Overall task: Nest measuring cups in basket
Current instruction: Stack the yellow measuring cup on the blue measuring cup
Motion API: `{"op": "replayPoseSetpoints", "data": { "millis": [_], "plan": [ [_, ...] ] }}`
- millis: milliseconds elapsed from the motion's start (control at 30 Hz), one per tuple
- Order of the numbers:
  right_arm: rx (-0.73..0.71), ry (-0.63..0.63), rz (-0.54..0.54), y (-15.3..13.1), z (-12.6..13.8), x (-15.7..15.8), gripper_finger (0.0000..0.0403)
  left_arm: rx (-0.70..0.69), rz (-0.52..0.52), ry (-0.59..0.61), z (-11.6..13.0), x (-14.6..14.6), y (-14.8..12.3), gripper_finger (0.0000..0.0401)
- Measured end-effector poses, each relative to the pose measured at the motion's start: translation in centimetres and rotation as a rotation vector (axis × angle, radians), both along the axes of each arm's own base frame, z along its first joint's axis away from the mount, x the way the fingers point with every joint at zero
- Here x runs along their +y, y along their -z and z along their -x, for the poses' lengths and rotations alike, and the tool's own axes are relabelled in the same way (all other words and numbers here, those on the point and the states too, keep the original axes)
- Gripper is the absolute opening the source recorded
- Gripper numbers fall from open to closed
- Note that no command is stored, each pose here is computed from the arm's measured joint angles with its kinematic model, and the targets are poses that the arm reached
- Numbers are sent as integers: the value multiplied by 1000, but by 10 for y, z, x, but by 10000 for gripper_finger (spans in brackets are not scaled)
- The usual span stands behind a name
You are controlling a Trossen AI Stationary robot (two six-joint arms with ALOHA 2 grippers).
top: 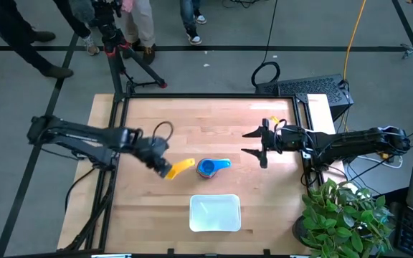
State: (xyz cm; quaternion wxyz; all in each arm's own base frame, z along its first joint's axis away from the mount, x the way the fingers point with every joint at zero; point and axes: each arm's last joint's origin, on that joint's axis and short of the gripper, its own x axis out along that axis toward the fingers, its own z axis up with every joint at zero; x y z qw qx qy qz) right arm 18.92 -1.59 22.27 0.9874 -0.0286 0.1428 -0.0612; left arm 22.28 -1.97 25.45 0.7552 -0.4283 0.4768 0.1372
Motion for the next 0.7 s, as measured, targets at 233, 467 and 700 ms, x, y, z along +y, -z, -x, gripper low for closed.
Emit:
{"op": "replayPoseSetpoints", "data": {
  "millis": [233,467,700],
  "plan": [
    [6,38,0,0,1,-7,249,-28,-111,144,-52,30,-9,7],
    [17,77,2,1,2,-15,249,-36,-151,269,-103,46,-3,7],
    [21,92,3,2,3,-18,249,-15,-174,327,-133,53,12,7]
  ]
}}
